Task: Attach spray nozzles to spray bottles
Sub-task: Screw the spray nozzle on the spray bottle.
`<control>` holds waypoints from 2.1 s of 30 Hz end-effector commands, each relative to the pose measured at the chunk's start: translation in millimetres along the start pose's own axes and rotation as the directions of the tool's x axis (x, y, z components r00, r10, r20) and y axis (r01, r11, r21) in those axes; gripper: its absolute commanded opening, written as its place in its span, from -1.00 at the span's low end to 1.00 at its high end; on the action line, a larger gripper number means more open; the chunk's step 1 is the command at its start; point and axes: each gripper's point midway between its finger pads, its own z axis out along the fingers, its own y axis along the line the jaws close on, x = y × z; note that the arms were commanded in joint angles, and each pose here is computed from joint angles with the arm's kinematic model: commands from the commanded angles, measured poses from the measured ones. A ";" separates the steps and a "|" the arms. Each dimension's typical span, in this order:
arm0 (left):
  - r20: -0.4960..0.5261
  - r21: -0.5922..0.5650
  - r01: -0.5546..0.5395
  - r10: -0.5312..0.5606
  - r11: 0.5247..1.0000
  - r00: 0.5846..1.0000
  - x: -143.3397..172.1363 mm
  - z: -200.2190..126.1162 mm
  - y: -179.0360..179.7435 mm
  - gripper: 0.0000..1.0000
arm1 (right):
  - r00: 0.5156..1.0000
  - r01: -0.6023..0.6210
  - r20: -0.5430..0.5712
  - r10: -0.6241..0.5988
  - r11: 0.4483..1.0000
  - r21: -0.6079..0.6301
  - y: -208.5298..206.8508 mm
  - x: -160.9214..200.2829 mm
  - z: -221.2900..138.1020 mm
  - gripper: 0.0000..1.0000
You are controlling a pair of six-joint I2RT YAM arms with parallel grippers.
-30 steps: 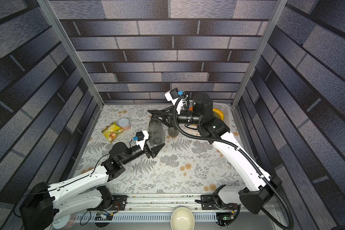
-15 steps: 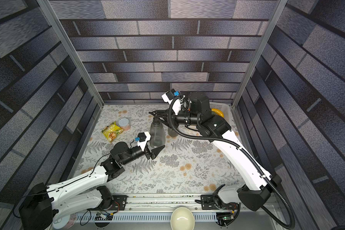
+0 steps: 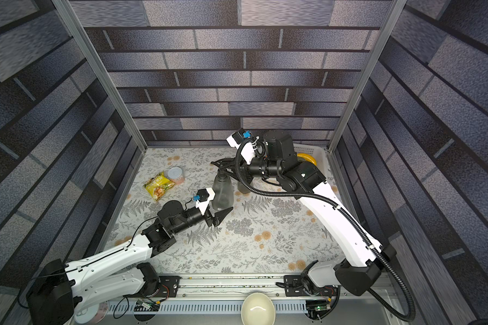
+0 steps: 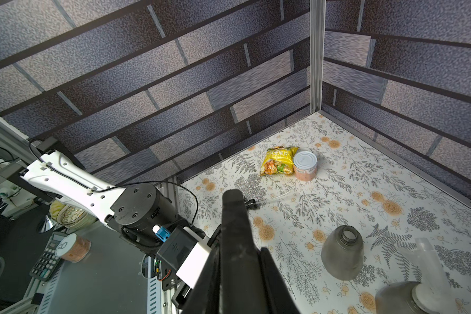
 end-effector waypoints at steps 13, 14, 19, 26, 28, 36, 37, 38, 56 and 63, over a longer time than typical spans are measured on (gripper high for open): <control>0.219 -0.243 -0.084 0.139 0.966 0.966 -74.1 2.8 34.1 0.49 | 0.980 -0.107 -0.087 0.180 0.838 0.535 -42.1 71.3 31.9 -0.58; 0.221 -0.252 -0.088 0.146 0.964 0.964 -75.8 3.4 34.8 0.49 | 0.982 -0.101 -0.073 0.175 0.807 0.582 -45.2 69.9 32.8 -0.58; 0.227 -0.277 -0.098 0.164 0.956 0.960 -81.3 7.7 37.5 0.49 | 0.989 -0.132 0.039 0.145 0.718 0.683 -46.2 53.1 40.4 -0.58; 0.204 -0.296 -0.128 0.194 0.946 0.960 -77.4 15.6 34.4 0.49 | 0.976 -0.217 0.140 0.169 0.655 0.724 -50.8 42.3 50.7 -0.55; 0.195 -0.305 -0.146 0.212 0.941 0.958 -75.8 17.3 32.7 0.49 | 0.972 -0.236 0.164 0.171 0.645 0.727 -51.9 40.6 51.3 -0.52; 0.164 -0.348 -0.146 0.213 0.926 0.963 -59.8 19.8 36.7 0.48 | 0.967 -0.253 0.212 0.142 0.627 0.737 -52.0 21.8 48.7 -0.44; 0.158 -0.349 -0.147 0.213 0.926 0.964 -57.1 20.3 36.7 0.48 | 0.966 -0.256 0.216 0.141 0.632 0.732 -51.2 19.5 50.2 -0.40; 0.155 -0.346 -0.148 0.212 0.926 0.965 -55.5 20.5 36.1 0.48 | 0.966 -0.256 0.216 0.142 0.640 0.725 -49.3 18.1 51.7 -0.39; 0.103 -0.335 -0.138 0.182 0.932 0.978 -29.5 10.6 41.8 0.49 | 0.969 -0.208 0.239 0.057 0.709 0.673 -19.7 -19.9 36.3 -0.23; 0.107 -0.338 -0.132 0.177 0.932 0.978 -29.8 7.4 46.2 0.49 | 0.975 -0.165 0.223 0.023 0.747 0.644 0.2 -24.5 33.6 -0.11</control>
